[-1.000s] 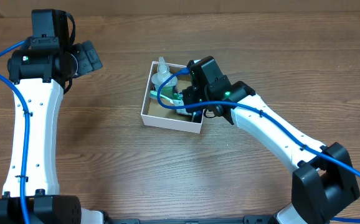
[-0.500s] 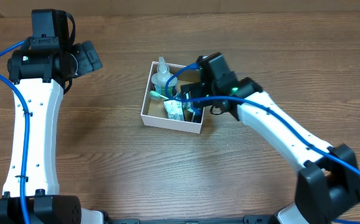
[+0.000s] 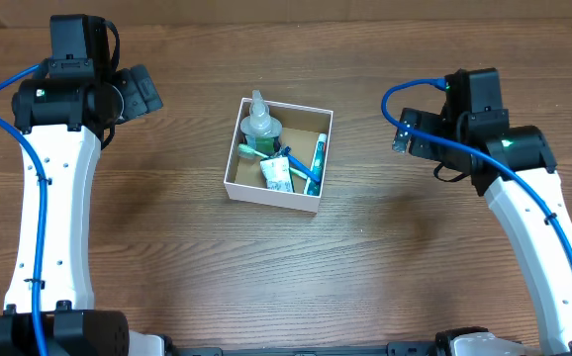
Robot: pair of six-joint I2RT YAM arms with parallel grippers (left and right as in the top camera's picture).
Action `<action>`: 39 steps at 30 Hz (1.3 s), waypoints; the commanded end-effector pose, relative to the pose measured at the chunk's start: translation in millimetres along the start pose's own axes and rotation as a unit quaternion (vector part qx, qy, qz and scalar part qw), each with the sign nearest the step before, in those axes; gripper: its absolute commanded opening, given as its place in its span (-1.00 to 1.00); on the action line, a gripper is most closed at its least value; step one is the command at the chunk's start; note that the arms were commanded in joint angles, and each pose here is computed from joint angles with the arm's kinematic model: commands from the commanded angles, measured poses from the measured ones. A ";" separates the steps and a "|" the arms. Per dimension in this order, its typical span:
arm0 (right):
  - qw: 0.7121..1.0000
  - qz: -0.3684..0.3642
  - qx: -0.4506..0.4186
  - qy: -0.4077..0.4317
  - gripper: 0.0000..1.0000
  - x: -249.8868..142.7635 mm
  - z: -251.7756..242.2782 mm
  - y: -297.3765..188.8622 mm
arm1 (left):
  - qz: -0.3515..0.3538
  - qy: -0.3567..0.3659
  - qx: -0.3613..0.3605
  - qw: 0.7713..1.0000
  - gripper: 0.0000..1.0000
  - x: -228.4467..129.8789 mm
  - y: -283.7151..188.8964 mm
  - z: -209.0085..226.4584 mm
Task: Pack container
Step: 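Open right gripper and withdraw it from the box to the side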
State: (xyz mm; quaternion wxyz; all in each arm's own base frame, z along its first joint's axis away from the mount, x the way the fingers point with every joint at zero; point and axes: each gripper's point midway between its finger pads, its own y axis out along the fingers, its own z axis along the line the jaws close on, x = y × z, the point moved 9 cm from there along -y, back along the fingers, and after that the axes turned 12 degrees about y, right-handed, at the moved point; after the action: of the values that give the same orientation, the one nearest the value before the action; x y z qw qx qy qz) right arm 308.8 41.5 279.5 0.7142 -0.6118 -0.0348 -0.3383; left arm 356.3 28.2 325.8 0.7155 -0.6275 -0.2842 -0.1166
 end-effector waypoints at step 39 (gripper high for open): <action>0.821 -0.510 0.254 0.001 1.00 -3.6 -25.0 -227.3 | -0.008 -0.014 0.000 1.000 1.00 2.8 -4.1 1.7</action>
State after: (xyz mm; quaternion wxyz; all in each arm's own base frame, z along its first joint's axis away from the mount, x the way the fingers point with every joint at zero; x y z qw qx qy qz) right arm 214.8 21.8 469.0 0.6104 -0.3281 -0.3728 -0.6171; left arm 356.3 28.1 325.7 0.7154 -0.6277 -0.2840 -0.1165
